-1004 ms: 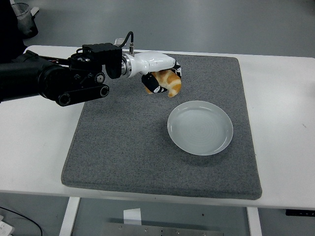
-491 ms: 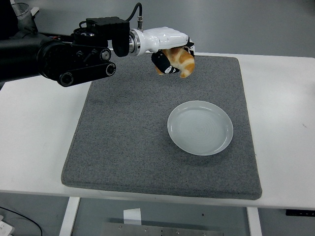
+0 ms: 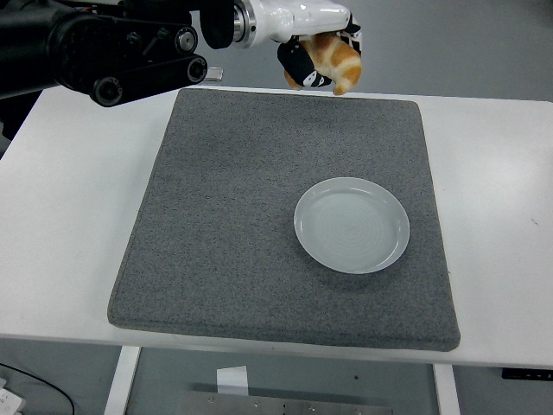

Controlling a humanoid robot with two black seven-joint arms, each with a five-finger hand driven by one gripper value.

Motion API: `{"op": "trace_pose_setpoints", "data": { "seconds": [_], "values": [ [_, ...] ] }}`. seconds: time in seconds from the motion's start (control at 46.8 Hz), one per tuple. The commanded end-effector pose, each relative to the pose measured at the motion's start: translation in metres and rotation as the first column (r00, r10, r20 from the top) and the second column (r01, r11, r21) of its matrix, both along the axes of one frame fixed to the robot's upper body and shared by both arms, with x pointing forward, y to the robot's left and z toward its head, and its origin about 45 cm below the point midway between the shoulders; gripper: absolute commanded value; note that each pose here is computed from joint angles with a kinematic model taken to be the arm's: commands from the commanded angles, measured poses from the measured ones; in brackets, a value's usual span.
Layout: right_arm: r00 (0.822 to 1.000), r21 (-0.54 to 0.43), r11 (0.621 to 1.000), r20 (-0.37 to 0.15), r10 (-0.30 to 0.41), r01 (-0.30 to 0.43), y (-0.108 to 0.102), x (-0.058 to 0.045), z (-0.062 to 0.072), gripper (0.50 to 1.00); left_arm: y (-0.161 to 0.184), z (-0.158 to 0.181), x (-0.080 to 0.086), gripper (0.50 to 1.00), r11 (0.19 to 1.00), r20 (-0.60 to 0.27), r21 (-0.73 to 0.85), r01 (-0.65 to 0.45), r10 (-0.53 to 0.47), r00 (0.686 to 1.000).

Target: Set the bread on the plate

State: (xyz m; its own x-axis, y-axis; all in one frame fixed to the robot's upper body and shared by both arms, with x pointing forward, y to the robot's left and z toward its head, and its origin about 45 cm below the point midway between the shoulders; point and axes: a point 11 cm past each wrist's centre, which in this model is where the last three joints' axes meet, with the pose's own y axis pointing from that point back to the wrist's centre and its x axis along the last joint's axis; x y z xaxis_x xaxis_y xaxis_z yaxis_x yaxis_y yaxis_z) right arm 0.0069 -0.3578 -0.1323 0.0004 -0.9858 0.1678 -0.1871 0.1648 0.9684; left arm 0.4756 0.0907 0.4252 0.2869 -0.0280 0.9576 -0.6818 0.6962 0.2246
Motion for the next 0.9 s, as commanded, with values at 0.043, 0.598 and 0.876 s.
{"op": "trace_pose_setpoints", "data": {
  "seconds": [0.043,0.598,0.876],
  "values": [
    [1.000,0.001,1.000,0.000,0.000,0.000,0.000,0.000,0.000,0.932,-0.009,0.012,-0.004,0.500,1.000,-0.008,0.004,0.025,-0.025,1.000],
    [1.000,0.001,1.000,0.000,0.000,0.000,0.000,0.000,0.000,0.932,-0.082,0.019,-0.042,0.500,0.975,-0.053,0.036,0.218,-0.216,0.975],
    [1.000,0.001,1.000,0.000,0.000,0.000,0.000,0.000,0.000,0.932,-0.096,-0.006,-0.050,0.500,0.966,-0.101,0.050,0.254,-0.248,0.963]
  ]
}}
